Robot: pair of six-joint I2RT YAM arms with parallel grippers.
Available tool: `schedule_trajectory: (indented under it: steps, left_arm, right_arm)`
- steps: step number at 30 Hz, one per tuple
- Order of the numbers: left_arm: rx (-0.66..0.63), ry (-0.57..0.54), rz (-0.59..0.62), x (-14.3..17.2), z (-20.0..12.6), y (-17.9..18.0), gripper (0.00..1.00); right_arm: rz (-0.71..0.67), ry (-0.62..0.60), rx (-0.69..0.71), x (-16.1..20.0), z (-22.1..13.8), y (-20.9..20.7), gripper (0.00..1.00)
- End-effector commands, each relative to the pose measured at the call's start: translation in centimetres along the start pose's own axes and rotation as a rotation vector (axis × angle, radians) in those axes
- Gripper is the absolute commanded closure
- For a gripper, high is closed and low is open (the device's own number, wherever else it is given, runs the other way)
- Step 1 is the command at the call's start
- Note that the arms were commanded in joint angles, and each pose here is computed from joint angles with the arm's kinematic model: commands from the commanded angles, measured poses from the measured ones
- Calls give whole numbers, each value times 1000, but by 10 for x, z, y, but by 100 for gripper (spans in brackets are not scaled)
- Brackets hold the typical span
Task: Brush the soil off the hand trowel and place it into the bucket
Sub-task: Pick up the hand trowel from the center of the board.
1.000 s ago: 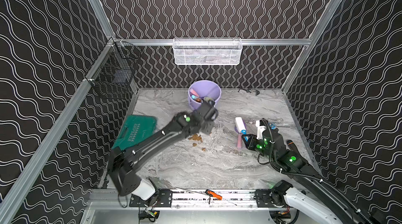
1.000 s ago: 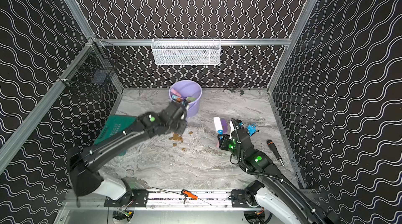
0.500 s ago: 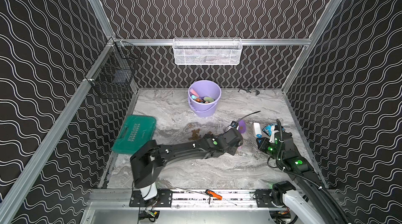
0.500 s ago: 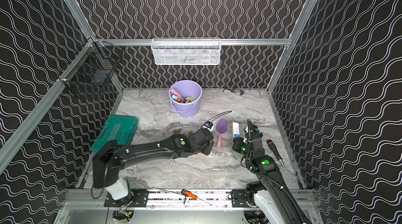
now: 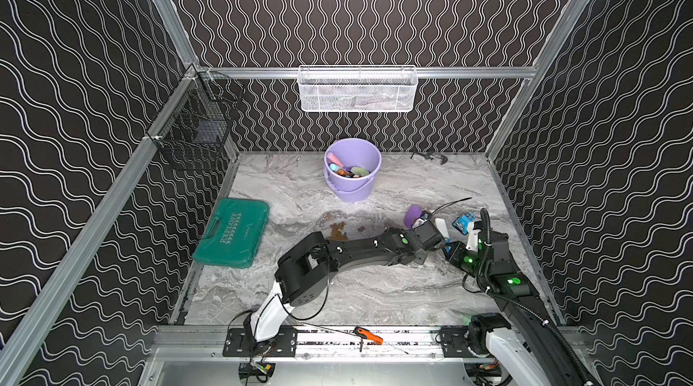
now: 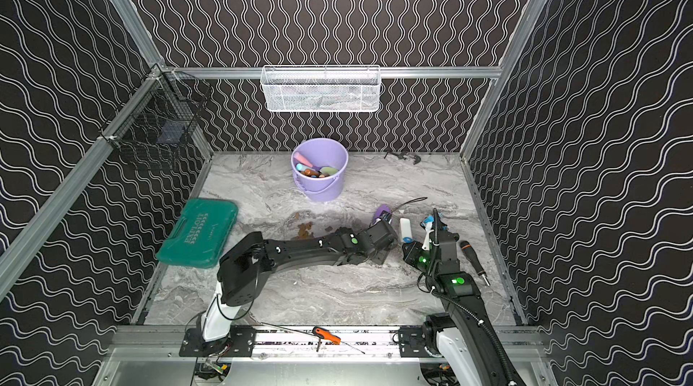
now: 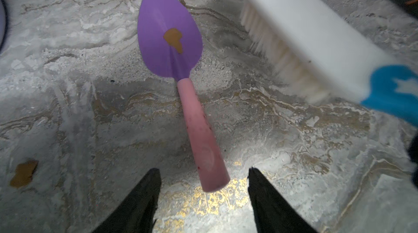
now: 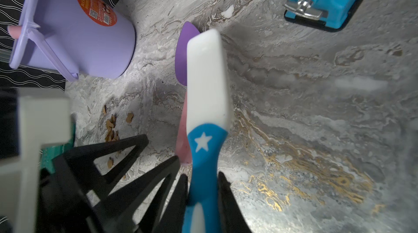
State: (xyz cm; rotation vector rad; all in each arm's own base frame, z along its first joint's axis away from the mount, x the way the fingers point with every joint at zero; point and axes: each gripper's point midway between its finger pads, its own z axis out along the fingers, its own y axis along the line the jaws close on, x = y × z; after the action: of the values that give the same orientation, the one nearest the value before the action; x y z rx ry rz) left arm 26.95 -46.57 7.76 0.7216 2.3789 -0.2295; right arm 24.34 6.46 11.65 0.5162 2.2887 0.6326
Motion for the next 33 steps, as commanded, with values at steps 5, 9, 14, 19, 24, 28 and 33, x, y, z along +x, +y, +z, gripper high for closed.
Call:
schedule_trajectory:
  steps: [5,9,14,19,24,28,33]
  left_arm:
    - [-25,48,10,9,26,5,37]
    - [-40,59,7,12,37,10,41]
    - [-38,73,6,15,47,13,46]
    - [-43,87,5,20,53,16,51]
    - [-52,95,-2,22,58,20,58]
    - [-45,87,-21,19,56,24,69]
    - [-33,82,-43,12,47,37,95]
  right_arm:
    - [1,-36,-38,-8,-2,8,100]
    - [6,-32,-50,-6,-2,9,100]
    - [8,-35,-49,-5,-2,6,100]
    - [12,-34,-60,-5,-2,8,100]
    - [16,-27,-71,-4,-1,10,100]
    - [14,-28,-73,-5,-2,11,100]
    - [10,-27,-86,-6,-3,15,100]
